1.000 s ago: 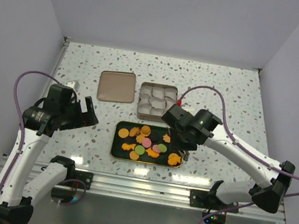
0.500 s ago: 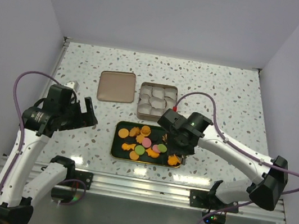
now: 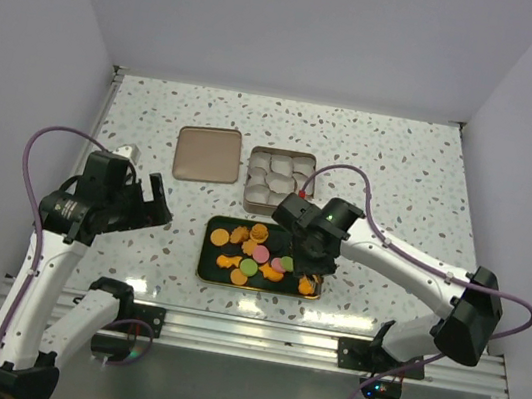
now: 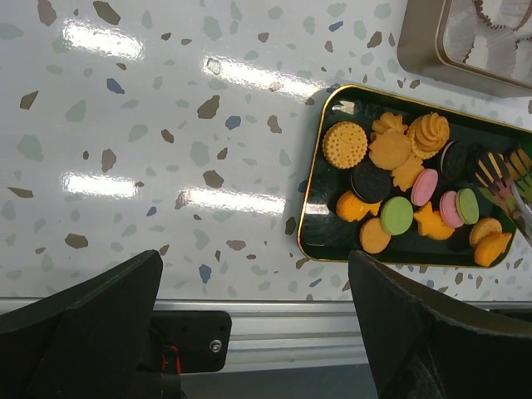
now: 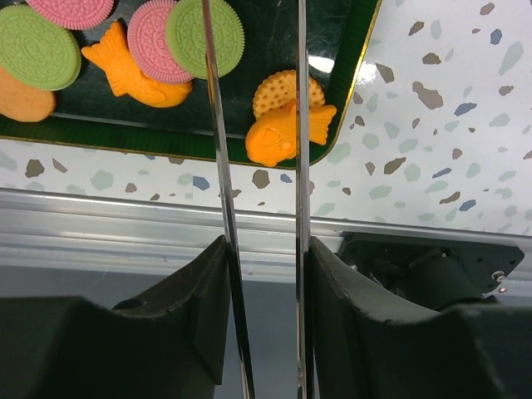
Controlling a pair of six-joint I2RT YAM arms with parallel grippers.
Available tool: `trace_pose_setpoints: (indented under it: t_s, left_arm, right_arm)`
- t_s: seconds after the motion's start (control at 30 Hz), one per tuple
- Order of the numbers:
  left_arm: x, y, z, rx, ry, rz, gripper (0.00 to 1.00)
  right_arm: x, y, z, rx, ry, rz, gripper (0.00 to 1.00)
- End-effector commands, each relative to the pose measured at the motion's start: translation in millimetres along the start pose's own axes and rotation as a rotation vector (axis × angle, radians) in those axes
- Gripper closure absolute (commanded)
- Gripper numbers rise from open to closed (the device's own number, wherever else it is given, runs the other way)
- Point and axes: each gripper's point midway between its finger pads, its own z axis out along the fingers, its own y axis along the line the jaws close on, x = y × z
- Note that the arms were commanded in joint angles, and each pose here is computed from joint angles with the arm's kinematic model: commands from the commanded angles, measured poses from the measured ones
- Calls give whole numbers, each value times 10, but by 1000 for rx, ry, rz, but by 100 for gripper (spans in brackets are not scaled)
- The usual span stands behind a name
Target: Pack the cookies
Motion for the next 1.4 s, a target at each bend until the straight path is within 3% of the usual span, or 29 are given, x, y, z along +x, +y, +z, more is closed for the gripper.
trace_pose_setpoints:
  t_s: [0.0, 0.1, 0.33, 0.57, 0.77, 1.07, 1.37]
  left_arm:
    - [-47, -5, -78, 3, -27, 34, 0]
    - [-47, -2, -68, 0, -25, 34, 0]
    - [-64, -14, -76, 3, -29, 35, 0]
    - [-86, -26, -84, 7, -37, 35, 0]
    - [-99, -21, -96, 2, -39, 35, 0]
    - [-164, -45, -171, -1, -49, 34, 0]
    - [-173, -43, -186, -5, -41, 50, 0]
  right_arm:
    - [-33, 31, -23, -13, -19, -9, 62]
    - [-13, 11, -22, -6, -14, -14, 68]
    - [-118, -65, -238, 18, -53, -13, 69]
    - [-541, -83, -850, 13, -195, -4, 69]
    - [-911, 36, -1120, 12, -287, -39, 68]
    - [-1603, 82, -907, 8, -298, -12, 69]
    - [-1984, 198, -465, 0, -237, -54, 69]
